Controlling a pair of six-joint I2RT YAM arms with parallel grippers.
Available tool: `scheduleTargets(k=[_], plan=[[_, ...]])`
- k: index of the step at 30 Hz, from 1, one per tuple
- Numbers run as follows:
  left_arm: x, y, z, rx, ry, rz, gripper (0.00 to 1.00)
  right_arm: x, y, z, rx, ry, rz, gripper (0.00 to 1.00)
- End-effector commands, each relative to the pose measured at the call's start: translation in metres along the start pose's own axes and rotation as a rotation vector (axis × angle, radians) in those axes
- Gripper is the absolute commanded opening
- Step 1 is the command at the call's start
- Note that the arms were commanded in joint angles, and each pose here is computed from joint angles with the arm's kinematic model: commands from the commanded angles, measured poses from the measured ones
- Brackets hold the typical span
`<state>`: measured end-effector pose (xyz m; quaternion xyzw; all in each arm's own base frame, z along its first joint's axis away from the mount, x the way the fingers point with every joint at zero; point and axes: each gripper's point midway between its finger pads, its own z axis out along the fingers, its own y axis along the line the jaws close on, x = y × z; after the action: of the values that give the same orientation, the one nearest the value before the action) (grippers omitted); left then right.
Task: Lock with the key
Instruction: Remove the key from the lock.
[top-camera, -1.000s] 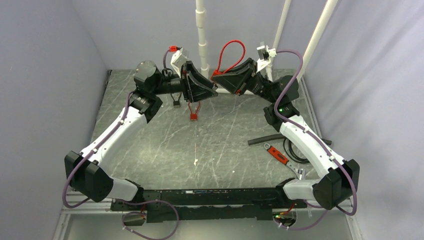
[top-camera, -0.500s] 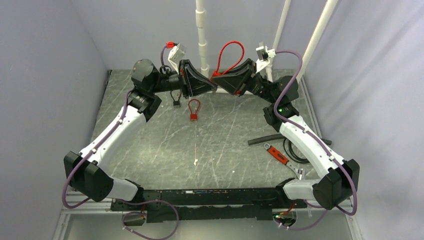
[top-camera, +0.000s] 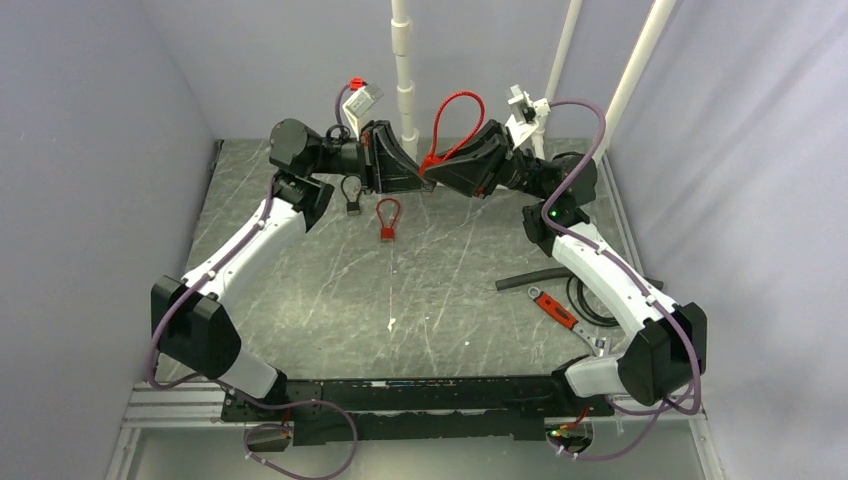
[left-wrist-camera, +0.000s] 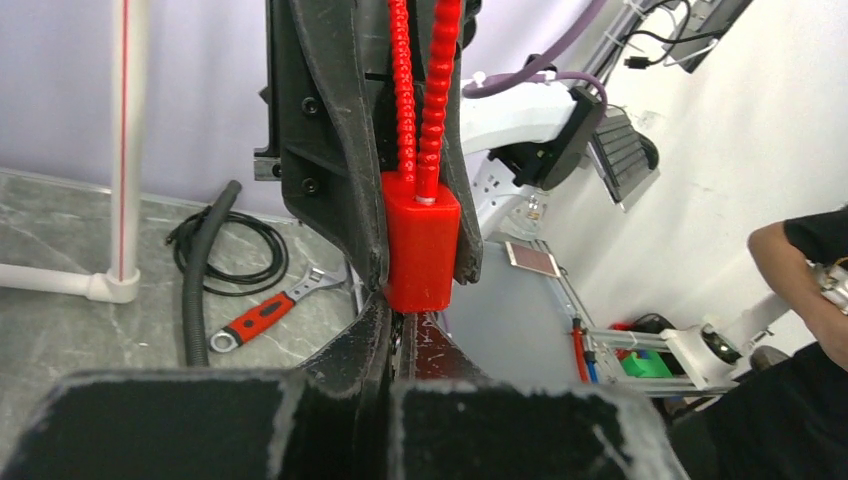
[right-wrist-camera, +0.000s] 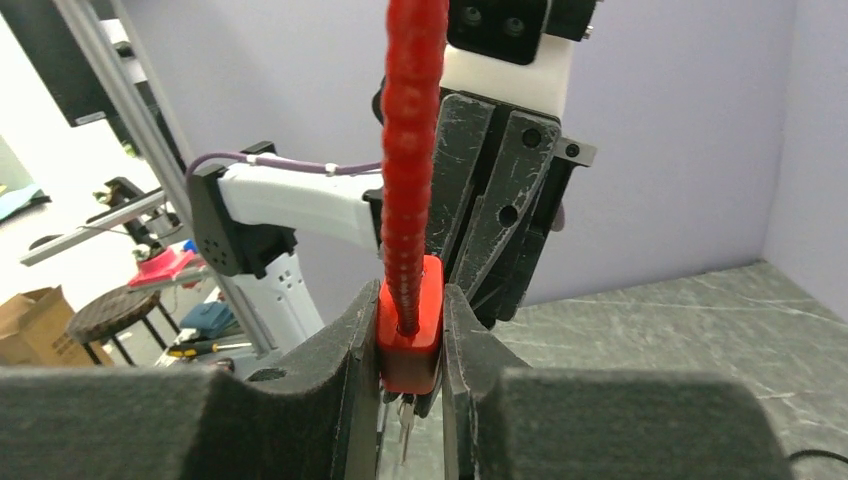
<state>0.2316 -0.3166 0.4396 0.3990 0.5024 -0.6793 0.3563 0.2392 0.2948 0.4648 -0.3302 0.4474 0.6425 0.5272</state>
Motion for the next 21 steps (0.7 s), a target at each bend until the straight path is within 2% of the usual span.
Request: scheduleTargets(k=[1, 7, 11, 14, 16, 21], plan=[[0.008, -0.03, 0.006, 0.098, 0.051, 0.022, 0.0, -0.015, 0.042, 0.004, -0.155, -0.01, -0.08, 0.0], [0.034, -0.034, 0.005, 0.123, 0.118, -0.038, 0.0, -0.043, 0.047, 0.011, -0.14, -0.087, -0.156, 0.0], [0.045, -0.034, 0.003, 0.117, 0.117, -0.057, 0.0, -0.06, 0.037, 0.013, -0.076, -0.149, -0.195, 0.0], [0.049, -0.033, 0.002, 0.084, 0.112, -0.024, 0.0, -0.077, 0.015, 0.012, 0.077, -0.216, -0.198, 0.0], [0.046, -0.02, 0.002, -0.024, 0.071, 0.004, 0.0, -0.087, 0.001, 0.007, 0.192, -0.263, -0.232, 0.0], [0.042, 0.032, -0.013, -0.411, 0.022, 0.114, 0.0, -0.088, -0.034, -0.002, 0.442, -0.244, -0.24, 0.0]])
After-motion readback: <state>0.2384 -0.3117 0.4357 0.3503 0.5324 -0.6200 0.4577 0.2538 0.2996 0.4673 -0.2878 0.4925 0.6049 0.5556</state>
